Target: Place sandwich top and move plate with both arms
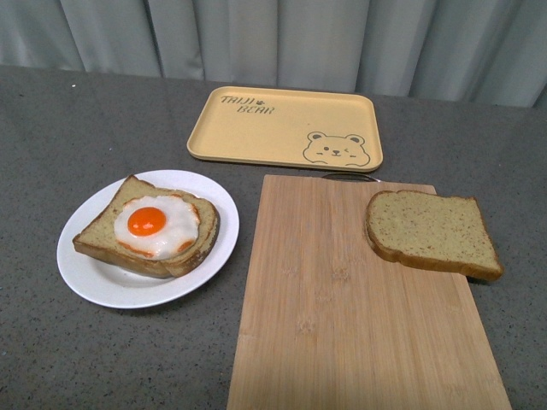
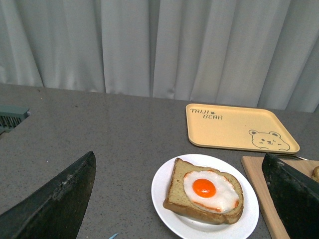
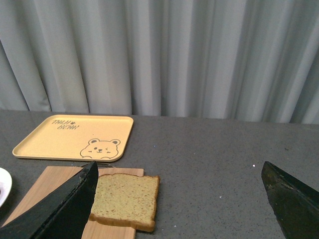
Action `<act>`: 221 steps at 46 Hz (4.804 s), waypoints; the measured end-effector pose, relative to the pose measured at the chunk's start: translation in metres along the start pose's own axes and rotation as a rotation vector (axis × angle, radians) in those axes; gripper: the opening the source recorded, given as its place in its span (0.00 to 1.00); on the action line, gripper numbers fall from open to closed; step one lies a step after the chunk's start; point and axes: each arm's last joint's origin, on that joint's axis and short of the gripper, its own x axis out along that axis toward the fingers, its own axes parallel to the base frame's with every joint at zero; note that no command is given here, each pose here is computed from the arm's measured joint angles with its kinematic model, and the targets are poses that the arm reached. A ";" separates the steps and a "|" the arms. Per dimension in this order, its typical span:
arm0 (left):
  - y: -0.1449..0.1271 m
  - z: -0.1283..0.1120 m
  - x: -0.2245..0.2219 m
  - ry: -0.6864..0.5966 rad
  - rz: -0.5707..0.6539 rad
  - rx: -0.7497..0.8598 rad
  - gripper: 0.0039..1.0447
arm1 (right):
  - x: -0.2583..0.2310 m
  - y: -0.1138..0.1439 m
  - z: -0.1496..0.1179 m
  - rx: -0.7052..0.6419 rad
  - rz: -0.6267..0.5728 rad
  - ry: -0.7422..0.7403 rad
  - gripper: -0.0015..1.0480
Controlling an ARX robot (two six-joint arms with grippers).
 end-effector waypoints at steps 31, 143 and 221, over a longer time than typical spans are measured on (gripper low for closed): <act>0.000 0.000 0.000 0.000 0.000 0.000 0.94 | 0.000 0.000 0.000 0.000 0.000 0.000 0.91; 0.000 0.000 0.000 0.000 0.000 0.000 0.94 | 0.249 -0.021 -0.138 0.568 0.238 0.966 0.75; 0.000 0.000 0.000 0.000 0.000 0.000 0.94 | 0.263 0.257 -0.087 0.883 0.627 0.963 0.03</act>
